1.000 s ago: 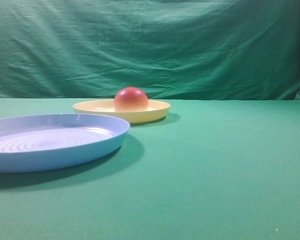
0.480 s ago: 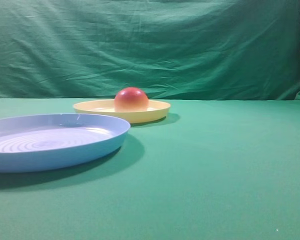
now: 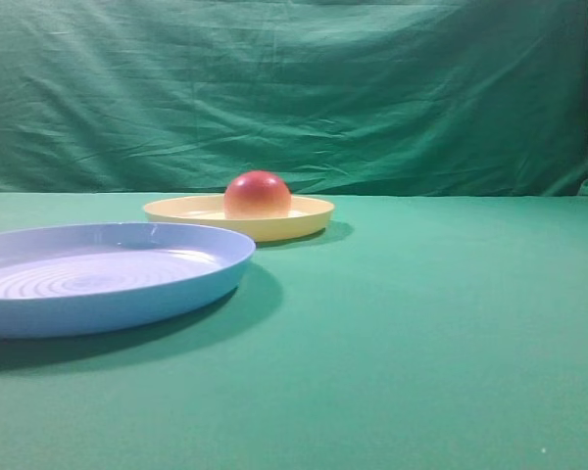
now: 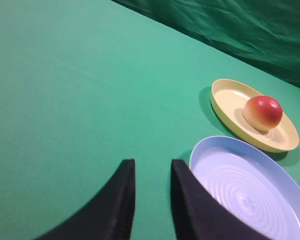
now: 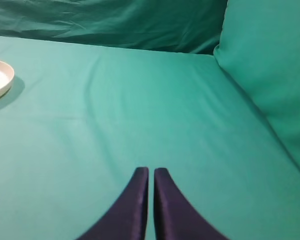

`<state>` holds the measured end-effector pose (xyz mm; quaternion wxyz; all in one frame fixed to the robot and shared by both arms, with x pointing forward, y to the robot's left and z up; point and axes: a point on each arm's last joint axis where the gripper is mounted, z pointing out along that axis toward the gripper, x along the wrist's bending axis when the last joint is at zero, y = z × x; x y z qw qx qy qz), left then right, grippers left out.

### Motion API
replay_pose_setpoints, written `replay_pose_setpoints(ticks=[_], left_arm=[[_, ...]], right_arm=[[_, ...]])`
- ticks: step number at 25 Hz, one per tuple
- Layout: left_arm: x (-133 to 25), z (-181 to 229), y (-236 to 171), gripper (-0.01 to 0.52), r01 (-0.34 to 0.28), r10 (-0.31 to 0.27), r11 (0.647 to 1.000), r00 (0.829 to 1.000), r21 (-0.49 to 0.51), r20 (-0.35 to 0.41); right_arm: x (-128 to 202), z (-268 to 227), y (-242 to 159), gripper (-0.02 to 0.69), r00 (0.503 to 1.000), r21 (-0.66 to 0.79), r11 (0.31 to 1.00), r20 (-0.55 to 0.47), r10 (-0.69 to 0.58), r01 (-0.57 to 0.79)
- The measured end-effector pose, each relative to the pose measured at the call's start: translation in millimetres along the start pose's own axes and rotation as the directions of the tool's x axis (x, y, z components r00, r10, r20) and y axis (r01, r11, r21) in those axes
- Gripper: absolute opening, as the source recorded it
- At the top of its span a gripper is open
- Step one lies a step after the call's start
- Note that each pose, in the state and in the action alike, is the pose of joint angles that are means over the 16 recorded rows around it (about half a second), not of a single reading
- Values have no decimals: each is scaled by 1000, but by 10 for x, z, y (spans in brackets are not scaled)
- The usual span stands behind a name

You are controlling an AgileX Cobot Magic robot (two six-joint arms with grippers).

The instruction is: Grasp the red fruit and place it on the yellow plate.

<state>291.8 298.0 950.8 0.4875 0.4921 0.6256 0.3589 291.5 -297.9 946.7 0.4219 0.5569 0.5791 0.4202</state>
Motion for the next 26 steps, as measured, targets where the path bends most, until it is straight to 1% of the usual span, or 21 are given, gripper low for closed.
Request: replay_pose_setpoints(ticks=[26], left_arm=[[0, 0, 0, 157, 0, 0, 1000, 1000, 0, 0]], right_arm=[[0, -1, -8, 0, 1000, 11, 1000, 0, 5, -5]])
